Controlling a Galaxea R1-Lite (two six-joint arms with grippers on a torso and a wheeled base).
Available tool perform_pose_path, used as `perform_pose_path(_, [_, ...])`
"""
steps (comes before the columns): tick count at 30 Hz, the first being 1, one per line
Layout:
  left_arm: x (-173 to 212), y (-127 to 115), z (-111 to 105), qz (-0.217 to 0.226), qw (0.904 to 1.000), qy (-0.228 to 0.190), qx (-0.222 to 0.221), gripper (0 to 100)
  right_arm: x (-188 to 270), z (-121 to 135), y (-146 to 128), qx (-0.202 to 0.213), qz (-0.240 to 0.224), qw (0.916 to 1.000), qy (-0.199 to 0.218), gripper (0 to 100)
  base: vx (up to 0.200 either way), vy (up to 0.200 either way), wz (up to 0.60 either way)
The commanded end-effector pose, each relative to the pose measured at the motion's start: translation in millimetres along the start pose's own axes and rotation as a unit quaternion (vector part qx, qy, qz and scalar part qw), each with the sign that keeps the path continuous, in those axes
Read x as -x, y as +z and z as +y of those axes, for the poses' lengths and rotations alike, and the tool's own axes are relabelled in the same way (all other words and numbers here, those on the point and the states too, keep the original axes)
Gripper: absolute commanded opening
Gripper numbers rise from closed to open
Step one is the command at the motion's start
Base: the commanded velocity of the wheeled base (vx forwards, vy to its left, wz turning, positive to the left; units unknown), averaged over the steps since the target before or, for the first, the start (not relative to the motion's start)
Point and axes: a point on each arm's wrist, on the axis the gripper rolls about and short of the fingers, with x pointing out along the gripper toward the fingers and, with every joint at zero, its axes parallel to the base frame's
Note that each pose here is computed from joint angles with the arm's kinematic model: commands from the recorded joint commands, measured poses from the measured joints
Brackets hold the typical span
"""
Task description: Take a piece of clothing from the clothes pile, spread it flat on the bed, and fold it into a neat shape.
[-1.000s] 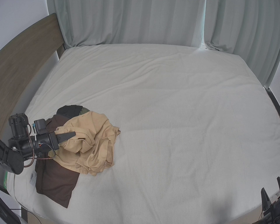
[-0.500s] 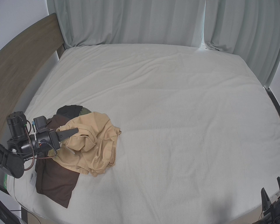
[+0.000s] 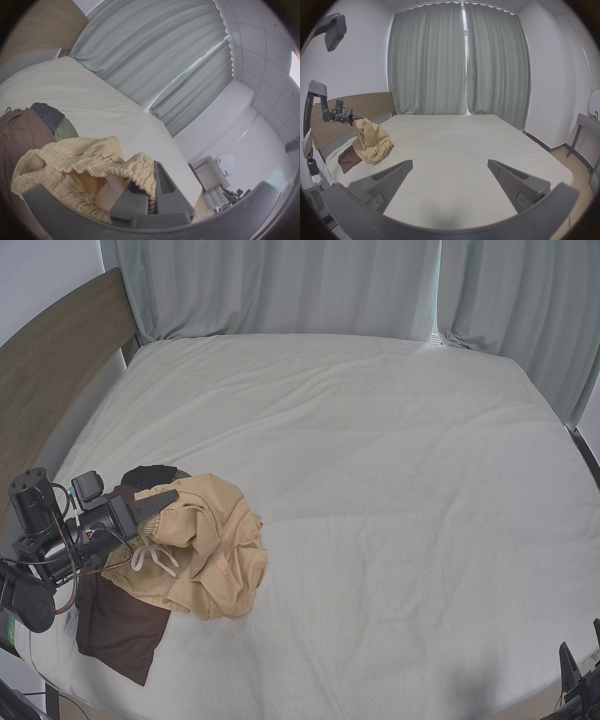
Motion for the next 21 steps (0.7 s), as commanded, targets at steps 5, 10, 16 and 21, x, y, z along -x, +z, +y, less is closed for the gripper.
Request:
perform_pose_path(5, [-17.0, -7.3, -30.3, -0.041, 0.9983, -0.018, 0.036, 0, 0.0, 0.0, -4.9, 0.0, 0.0, 1.0, 0.0, 100, 0.0, 0.0, 0.0])
perform_pose_path(10, [-24.0, -12.2, -41.9, -0.05, 0.9971, -0.02, 0.055, 0, 0.0, 0.0, -4.9, 0.0, 0.0, 1.0, 0.0, 100, 0.0, 0.0, 0.0])
perform_pose_path(16, [-36.5, -18.4, -63.1, -0.075, 0.9931, -0.015, 0.089, 0, 0.0, 0.0, -4.9, -0.001, 0.0, 1.0, 0.0, 100, 0.0, 0.0, 0.0])
perform_pose_path(21, [-48.3, -20.1, -82.0, -0.093, 0.99, -0.025, 0.104, 0, 0.0, 0.0, -4.9, 0.0, 0.0, 1.0, 0.001, 100, 0.0, 0.0, 0.0])
